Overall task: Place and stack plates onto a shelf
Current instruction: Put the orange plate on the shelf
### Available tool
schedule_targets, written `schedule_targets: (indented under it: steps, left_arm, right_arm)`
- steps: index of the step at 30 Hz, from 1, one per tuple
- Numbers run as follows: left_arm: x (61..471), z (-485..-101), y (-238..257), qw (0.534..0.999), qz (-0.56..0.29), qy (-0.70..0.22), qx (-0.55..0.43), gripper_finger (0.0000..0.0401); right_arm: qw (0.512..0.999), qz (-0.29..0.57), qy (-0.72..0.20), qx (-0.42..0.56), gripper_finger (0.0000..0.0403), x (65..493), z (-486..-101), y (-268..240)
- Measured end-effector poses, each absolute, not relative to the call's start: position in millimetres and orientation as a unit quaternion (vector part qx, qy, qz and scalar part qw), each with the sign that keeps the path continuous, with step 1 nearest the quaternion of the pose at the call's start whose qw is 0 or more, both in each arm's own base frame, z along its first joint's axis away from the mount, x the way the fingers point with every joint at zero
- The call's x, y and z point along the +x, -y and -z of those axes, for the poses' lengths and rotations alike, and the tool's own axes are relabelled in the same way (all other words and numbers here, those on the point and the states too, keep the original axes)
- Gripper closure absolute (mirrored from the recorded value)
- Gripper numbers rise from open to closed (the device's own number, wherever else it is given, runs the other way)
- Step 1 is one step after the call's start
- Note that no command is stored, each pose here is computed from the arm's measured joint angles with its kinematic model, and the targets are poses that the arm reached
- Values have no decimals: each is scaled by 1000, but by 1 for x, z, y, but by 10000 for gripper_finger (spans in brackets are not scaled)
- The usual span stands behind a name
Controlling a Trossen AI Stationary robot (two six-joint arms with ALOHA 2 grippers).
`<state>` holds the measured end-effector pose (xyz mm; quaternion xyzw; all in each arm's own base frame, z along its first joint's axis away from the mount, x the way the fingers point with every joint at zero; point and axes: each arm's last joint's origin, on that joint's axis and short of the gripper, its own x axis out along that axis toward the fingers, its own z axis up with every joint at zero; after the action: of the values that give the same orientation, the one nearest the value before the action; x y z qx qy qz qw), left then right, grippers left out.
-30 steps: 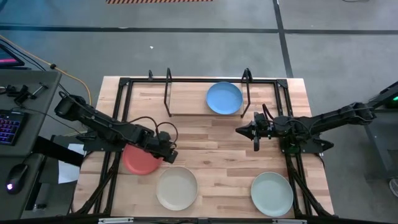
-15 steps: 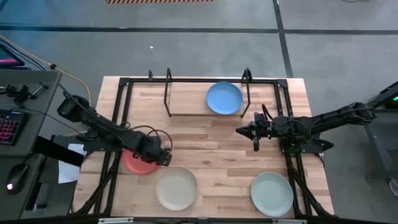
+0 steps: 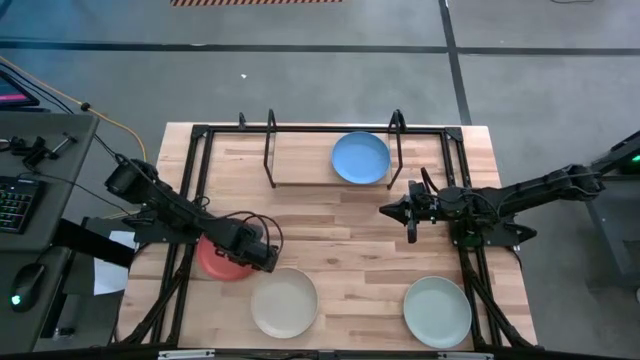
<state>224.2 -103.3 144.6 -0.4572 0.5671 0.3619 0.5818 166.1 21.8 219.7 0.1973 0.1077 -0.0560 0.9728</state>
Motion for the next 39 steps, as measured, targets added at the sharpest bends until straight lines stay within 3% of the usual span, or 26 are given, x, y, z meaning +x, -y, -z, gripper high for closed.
schedule_targets:
  steps: [4,10,18,27,33,39]
  left_arm:
    - [225,-145,103,589,-357,-568,-450,276]
    - [222,-153,102,602,-340,-572,-441,385]
    - [215,-189,87,622,-306,-564,-449,397]
    - [247,-260,82,705,-129,-541,-440,400]
    - [289,-295,80,768,-38,-524,-366,401]
    - [337,-325,72,830,-1,-511,-224,401]
  right_arm:
    - [973,56,-108,197,403,166,-220,-22]
    - [973,56,-108,197,403,166,-220,-22]
    - [973,56,-109,197,403,166,-219,-22]
    - [973,56,-109,197,403,166,-220,-22]
    - [973,56,-109,196,403,166,-220,-22]
    - [973,56,-108,195,403,166,-220,-22]
